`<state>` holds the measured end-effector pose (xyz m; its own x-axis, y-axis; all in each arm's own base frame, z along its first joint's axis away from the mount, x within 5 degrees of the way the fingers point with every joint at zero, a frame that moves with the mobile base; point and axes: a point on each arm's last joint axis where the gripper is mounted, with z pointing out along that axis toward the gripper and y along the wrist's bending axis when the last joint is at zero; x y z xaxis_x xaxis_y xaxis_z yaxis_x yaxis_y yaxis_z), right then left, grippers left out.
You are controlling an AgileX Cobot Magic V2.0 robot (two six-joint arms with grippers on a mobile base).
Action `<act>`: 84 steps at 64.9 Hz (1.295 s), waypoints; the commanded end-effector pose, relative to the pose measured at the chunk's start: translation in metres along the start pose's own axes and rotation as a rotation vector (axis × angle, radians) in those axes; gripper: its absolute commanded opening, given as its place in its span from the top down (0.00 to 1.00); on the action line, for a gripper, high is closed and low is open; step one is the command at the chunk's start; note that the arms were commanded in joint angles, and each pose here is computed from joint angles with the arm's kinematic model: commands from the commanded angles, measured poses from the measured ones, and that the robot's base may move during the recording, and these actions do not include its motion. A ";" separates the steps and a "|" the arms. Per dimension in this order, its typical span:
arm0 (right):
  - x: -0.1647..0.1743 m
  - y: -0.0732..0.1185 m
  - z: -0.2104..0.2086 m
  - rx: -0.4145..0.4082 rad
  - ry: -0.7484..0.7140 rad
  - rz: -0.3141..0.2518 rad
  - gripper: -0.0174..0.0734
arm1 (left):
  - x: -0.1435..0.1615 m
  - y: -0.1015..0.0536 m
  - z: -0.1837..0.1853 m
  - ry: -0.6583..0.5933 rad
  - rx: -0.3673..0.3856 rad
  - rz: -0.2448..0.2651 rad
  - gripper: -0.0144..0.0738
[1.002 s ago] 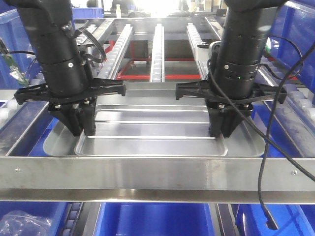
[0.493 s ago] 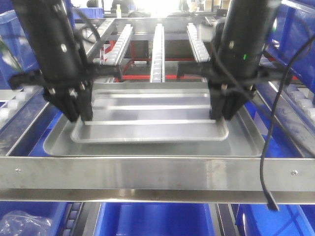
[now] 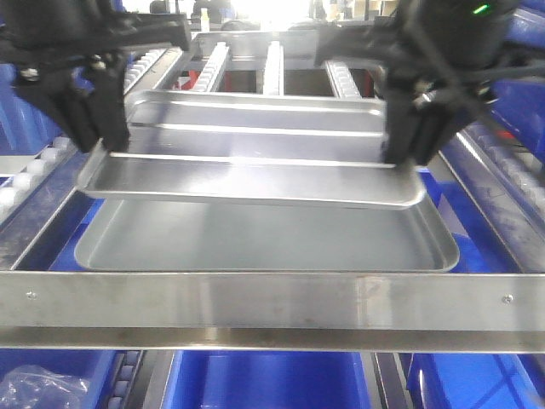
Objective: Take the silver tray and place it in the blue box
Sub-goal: 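Lift the silver tray with both grippers and pull it toward the robot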
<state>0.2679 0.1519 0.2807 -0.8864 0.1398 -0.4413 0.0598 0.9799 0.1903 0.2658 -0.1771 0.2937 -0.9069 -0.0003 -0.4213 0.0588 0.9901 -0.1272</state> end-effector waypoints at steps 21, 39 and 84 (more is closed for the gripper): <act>0.054 -0.011 -0.048 -0.015 -0.079 0.020 0.74 | 0.072 0.009 -0.051 -0.080 0.062 -0.036 0.85; 0.074 -0.007 -0.057 -0.012 -0.080 -0.022 0.74 | 0.104 0.005 -0.054 -0.077 -0.009 0.015 0.85; 0.081 -0.006 -0.048 -0.032 -0.096 -0.073 0.74 | 0.104 0.001 -0.055 -0.091 0.016 0.027 0.85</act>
<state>0.1709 0.1554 0.2723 -0.8784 0.0974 -0.4679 0.0066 0.9814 0.1920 0.1482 -0.1736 0.2861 -0.8908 0.0116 -0.4543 0.0848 0.9864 -0.1411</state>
